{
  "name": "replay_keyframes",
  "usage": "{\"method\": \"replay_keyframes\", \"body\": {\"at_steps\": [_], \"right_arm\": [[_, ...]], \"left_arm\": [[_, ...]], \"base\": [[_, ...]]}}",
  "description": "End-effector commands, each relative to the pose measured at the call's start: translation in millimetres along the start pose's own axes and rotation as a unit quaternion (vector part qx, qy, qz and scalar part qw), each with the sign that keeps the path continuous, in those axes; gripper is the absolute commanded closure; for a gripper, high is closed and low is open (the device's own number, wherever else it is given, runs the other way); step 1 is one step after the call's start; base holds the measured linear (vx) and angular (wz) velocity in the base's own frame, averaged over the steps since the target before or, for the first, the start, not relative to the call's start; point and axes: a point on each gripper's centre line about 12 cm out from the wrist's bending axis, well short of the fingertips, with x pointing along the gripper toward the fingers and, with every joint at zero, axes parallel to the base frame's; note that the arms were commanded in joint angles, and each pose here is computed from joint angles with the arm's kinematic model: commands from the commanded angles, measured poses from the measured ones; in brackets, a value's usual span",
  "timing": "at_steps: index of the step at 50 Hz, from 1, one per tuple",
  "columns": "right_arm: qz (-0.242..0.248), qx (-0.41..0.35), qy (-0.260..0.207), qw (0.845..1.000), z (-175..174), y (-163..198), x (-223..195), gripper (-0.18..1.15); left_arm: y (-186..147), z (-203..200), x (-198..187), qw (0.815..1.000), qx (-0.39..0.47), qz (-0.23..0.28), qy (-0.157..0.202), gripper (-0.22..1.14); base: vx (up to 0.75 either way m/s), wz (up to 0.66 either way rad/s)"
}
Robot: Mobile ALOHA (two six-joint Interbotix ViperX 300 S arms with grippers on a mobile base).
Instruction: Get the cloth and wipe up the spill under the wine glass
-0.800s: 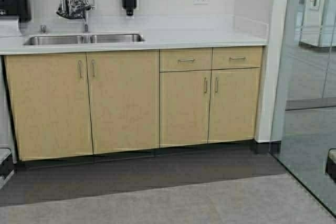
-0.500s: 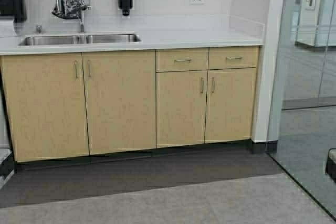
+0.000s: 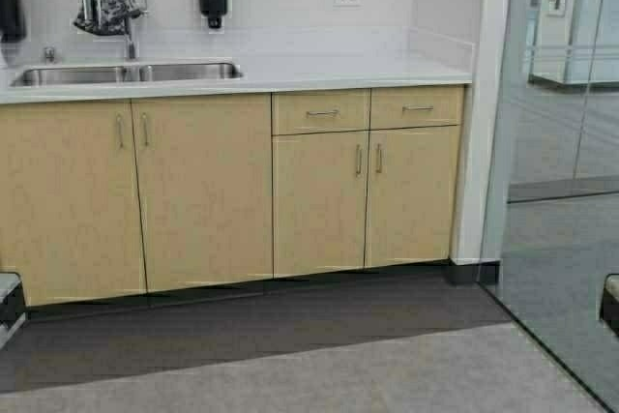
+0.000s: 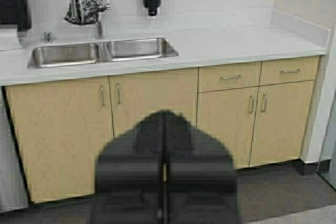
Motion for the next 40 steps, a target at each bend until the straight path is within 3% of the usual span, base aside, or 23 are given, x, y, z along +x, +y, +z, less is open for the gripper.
{"method": "replay_keyframes", "body": {"at_steps": [1, 40], "right_arm": [[0.001, 0.001, -0.014, 1.000, 10, 1, 3, 0.92], [0.001, -0.001, 0.001, 1.000, 5, 1, 10, 0.92]], "left_arm": [[0, 7, 4, 1.000, 0.002, -0.001, -0.006, 0.89], [0, -10, 2, 1.000, 0.004, -0.001, 0.015, 0.89]], "base": [[0.21, -0.02], [0.32, 0.06]]}}
